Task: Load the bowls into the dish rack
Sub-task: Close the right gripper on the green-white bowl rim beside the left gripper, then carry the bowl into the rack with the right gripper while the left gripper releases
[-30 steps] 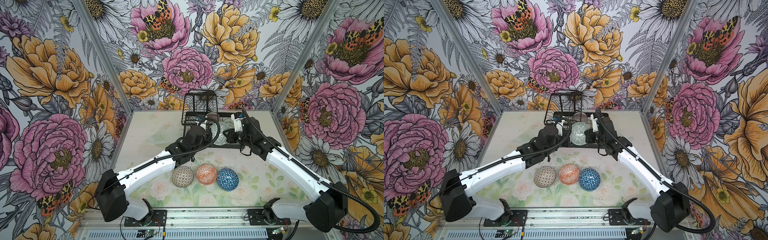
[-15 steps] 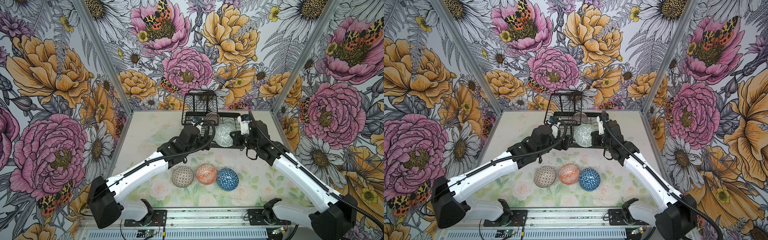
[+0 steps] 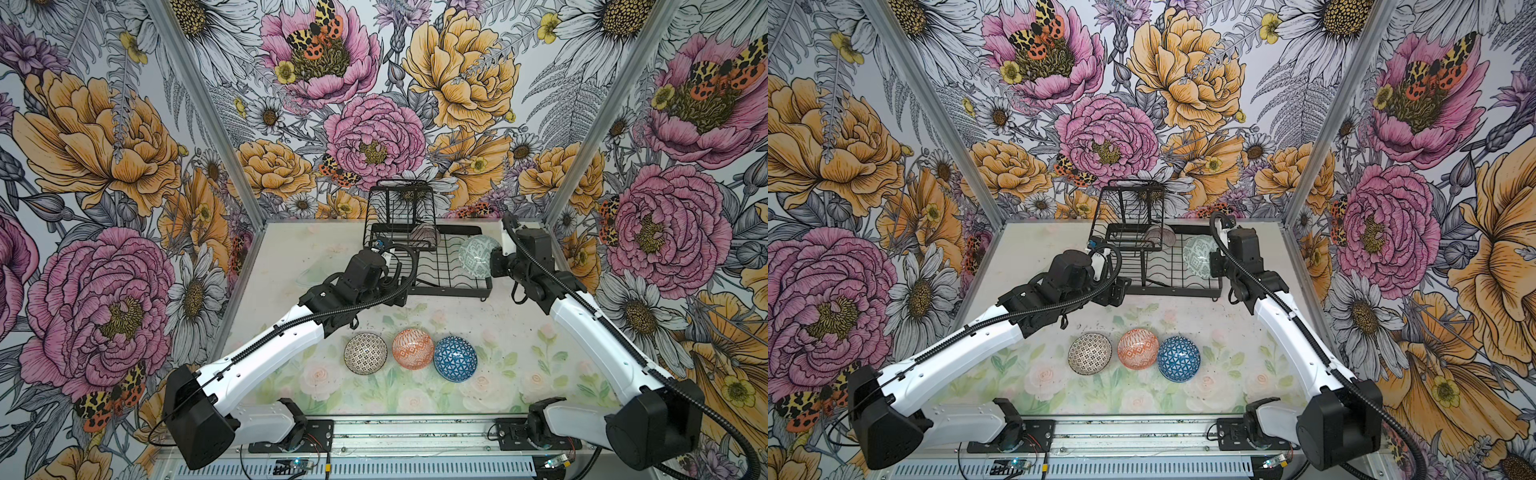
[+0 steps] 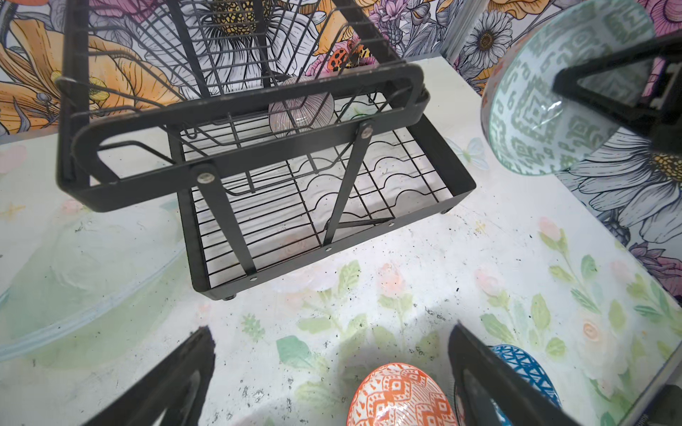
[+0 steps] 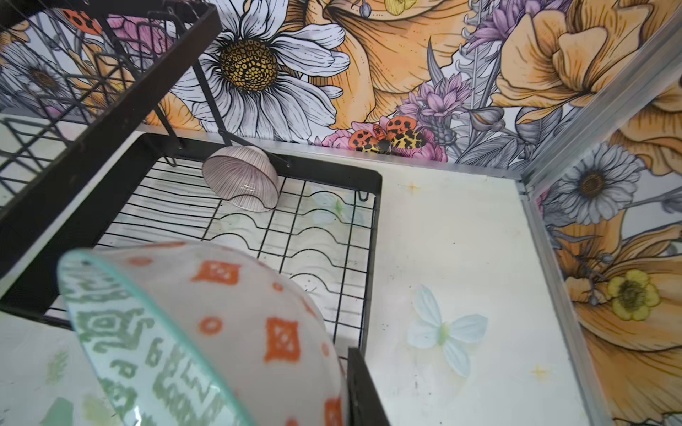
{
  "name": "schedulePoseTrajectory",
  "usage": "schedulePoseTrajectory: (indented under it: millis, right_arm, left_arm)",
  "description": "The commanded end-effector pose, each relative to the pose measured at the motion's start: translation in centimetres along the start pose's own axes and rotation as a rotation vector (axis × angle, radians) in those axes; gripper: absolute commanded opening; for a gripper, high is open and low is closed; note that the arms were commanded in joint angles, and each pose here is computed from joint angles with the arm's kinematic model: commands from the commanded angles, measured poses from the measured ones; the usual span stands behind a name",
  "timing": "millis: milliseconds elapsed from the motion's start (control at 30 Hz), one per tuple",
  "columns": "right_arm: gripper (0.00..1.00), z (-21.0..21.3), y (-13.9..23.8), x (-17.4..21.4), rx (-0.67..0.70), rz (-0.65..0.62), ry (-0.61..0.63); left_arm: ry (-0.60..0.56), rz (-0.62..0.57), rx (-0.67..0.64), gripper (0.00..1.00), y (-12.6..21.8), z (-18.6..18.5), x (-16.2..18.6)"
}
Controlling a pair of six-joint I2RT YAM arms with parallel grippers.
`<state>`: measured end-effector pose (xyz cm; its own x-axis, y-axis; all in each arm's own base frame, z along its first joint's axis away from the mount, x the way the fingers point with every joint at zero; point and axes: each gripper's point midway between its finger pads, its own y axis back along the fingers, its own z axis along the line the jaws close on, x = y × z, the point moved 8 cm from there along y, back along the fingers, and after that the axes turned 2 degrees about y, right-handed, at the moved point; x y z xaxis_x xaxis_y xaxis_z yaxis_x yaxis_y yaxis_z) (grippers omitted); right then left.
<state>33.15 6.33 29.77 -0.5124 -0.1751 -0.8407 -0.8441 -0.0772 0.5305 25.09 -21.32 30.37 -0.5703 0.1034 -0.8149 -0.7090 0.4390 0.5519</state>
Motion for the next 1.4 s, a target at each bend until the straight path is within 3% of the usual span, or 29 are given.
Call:
schedulePoseTrajectory:
  millis: [0, 433, 867, 1367]
  right_arm:
    - [0.00, -1.9, -0.3, -4.0, 0.115, -0.148, 0.116]
    - [0.00, -2.6, -8.2, -6.3, 0.250, -0.297, 0.522]
    - [0.00, -2.4, -17.1, -5.6, 0.272, -0.406, 0.620]
    - [0.00, -1.4, -22.5, -3.1, 0.360, -0.441, 0.803]
  left_arm:
    - [0.001, 0.028, 0.032, 0.99, -0.5, 0.2, 0.0]
    - [-0.010, 0.034, 0.070, 0.99, -1.3, 0.7, -1.1]
    - [0.005, 0.043, 0.076, 0.99, -1.7, 0.6, -1.3]
    - [-0.015, 0.091, 0.085, 0.99, -2.5, 0.6, -1.1]
